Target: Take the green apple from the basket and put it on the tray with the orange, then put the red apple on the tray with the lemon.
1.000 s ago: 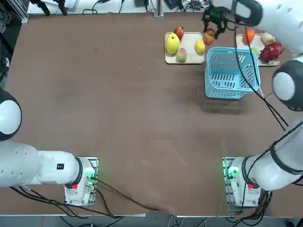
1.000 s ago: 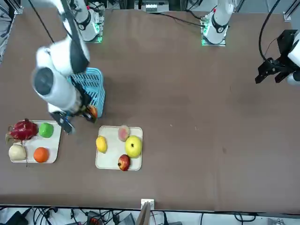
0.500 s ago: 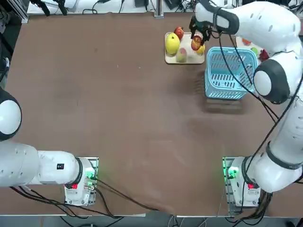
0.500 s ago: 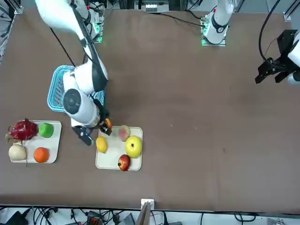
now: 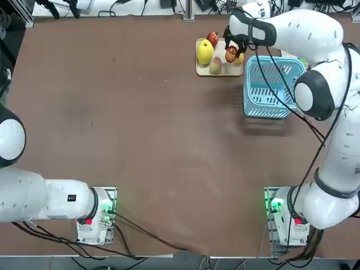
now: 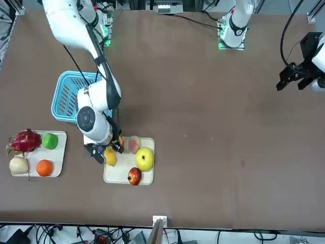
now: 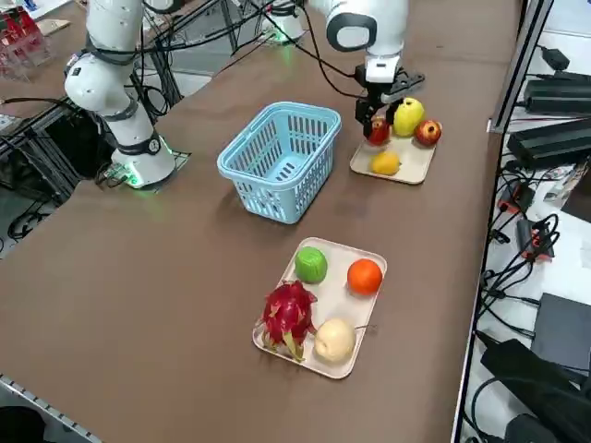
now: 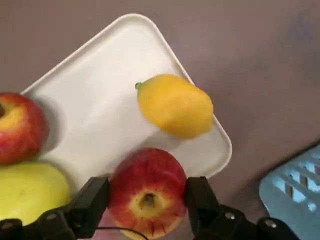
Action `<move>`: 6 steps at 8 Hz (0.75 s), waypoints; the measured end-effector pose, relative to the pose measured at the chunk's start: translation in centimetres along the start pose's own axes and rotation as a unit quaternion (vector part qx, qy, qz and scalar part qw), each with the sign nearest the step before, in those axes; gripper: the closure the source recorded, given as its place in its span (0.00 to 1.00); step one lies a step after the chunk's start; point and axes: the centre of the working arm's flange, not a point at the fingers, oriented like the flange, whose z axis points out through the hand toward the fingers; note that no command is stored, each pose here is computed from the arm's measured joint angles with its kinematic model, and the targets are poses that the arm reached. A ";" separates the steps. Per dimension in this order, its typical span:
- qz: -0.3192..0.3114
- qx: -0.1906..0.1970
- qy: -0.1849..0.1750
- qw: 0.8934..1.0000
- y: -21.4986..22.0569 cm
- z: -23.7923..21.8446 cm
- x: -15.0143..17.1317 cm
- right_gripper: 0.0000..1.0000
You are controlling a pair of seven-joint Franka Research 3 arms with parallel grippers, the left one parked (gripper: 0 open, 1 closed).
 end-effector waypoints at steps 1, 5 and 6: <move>-0.004 -0.002 0.006 1.000 0.0 1.4 0.1 0.11; -0.010 0.000 0.012 1.000 -0.5 2.4 -0.1 0.02; -0.011 0.001 0.013 1.000 -0.6 2.3 -0.1 0.00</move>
